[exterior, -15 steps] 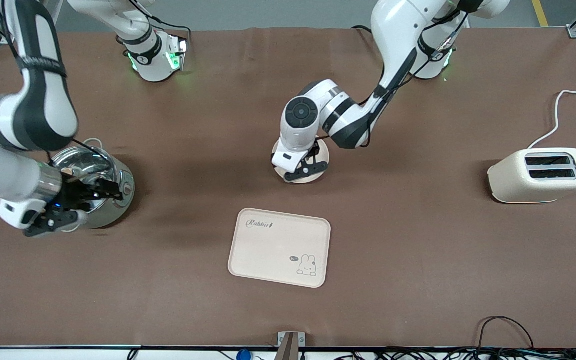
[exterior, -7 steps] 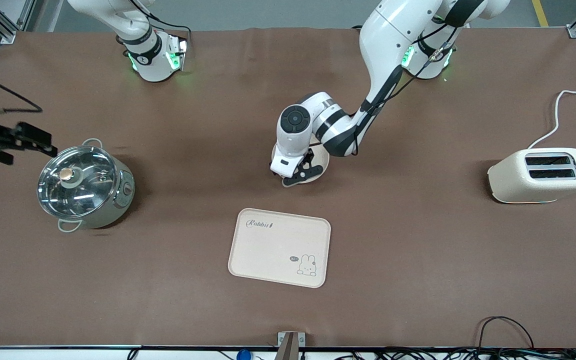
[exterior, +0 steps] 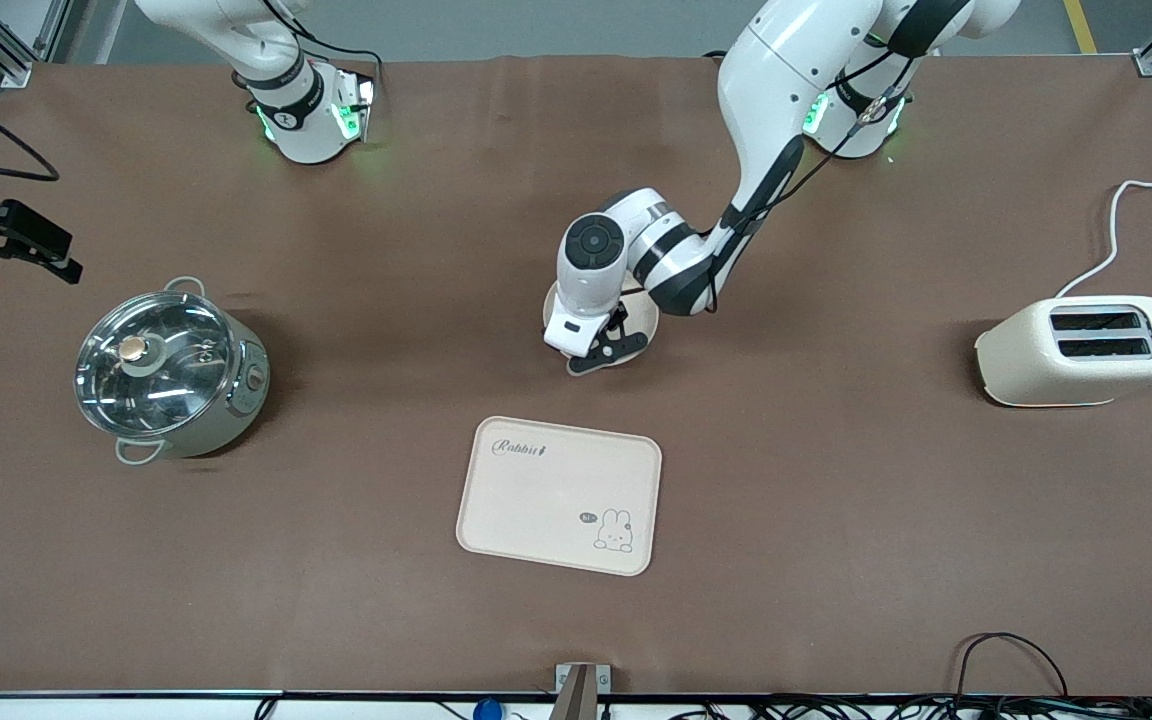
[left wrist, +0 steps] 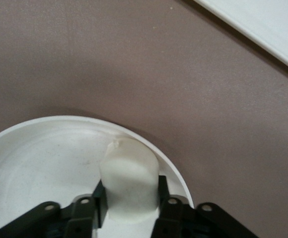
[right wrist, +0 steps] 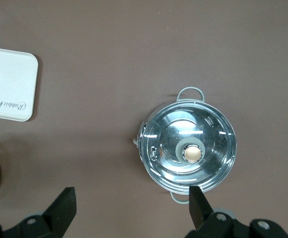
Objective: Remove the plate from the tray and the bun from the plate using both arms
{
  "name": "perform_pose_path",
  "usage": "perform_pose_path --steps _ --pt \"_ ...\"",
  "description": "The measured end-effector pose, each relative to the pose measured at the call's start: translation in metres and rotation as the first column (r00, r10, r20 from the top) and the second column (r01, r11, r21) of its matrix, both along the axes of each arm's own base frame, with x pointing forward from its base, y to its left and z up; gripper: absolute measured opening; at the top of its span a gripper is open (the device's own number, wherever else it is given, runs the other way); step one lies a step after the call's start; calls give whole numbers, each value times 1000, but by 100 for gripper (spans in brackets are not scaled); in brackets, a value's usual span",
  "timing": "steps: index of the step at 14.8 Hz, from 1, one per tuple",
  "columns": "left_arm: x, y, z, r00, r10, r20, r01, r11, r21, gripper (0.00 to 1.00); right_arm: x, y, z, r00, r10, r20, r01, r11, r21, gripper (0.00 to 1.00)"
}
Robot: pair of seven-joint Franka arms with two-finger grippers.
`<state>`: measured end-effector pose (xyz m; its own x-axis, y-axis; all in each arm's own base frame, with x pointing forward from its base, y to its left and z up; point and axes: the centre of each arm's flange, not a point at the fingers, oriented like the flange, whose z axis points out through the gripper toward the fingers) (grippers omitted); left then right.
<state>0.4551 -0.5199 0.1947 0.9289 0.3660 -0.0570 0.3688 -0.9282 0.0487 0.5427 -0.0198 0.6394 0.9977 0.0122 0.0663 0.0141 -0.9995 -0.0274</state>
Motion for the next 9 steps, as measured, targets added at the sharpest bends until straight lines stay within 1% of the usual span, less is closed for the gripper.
perform_pose_path --steps 1,2,3,4,7,9 --pt "0 0 0 1000 1 0 -1 1000 0 39 -6 -1 2 1000 0 3 0 1000 1 100" --pt "1 0 1 1000 1 1 -1 1000 -1 36 -9 -2 8 1000 -1 11 1 1000 2 100" --pt "1 0 3 1000 2 4 -2 1000 -3 36 -12 -2 15 1000 -2 16 2 1000 3 100" --pt "3 0 6 1000 3 7 -3 1000 -6 34 -15 -2 21 1000 -2 19 2 1000 3 100" --pt "8 2 25 1000 11 19 -11 1000 -10 33 -16 -2 29 1000 -3 27 3 1000 3 100" --pt "16 7 50 999 23 26 -23 1000 -3 33 -13 -2 28 1000 -4 26 4 1000 2 100"
